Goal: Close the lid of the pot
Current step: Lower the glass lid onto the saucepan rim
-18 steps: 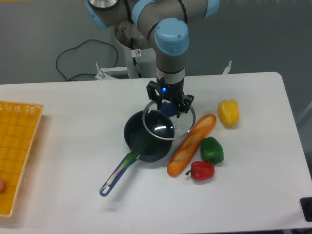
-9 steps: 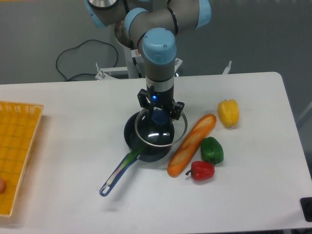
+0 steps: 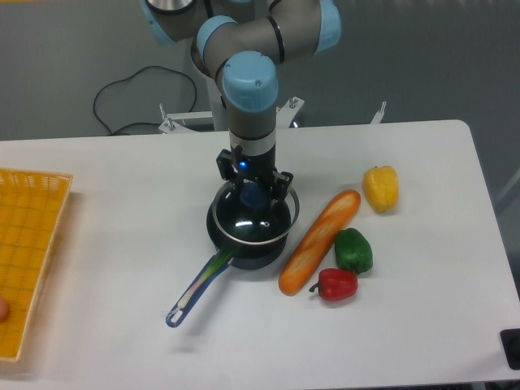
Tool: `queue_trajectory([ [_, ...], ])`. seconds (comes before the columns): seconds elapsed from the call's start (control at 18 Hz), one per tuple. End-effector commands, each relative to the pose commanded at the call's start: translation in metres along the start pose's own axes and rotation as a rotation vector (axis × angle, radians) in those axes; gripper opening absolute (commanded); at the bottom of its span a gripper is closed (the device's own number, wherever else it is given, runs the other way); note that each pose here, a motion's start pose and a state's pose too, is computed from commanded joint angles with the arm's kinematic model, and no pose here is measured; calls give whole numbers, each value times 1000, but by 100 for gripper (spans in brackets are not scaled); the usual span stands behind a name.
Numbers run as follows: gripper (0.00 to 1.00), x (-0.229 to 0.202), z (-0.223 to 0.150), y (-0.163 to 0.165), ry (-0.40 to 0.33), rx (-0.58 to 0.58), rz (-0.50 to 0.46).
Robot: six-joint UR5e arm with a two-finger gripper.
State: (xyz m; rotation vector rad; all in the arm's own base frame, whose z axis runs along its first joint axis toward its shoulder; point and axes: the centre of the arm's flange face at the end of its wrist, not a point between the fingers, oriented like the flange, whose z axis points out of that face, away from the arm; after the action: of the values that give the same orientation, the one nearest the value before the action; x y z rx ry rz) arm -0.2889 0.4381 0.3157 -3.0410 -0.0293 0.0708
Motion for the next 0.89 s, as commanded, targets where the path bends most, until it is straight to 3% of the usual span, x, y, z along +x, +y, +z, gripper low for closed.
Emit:
queue_trajectory([
  [0.89,51,2,13,-10,15,-14,4],
])
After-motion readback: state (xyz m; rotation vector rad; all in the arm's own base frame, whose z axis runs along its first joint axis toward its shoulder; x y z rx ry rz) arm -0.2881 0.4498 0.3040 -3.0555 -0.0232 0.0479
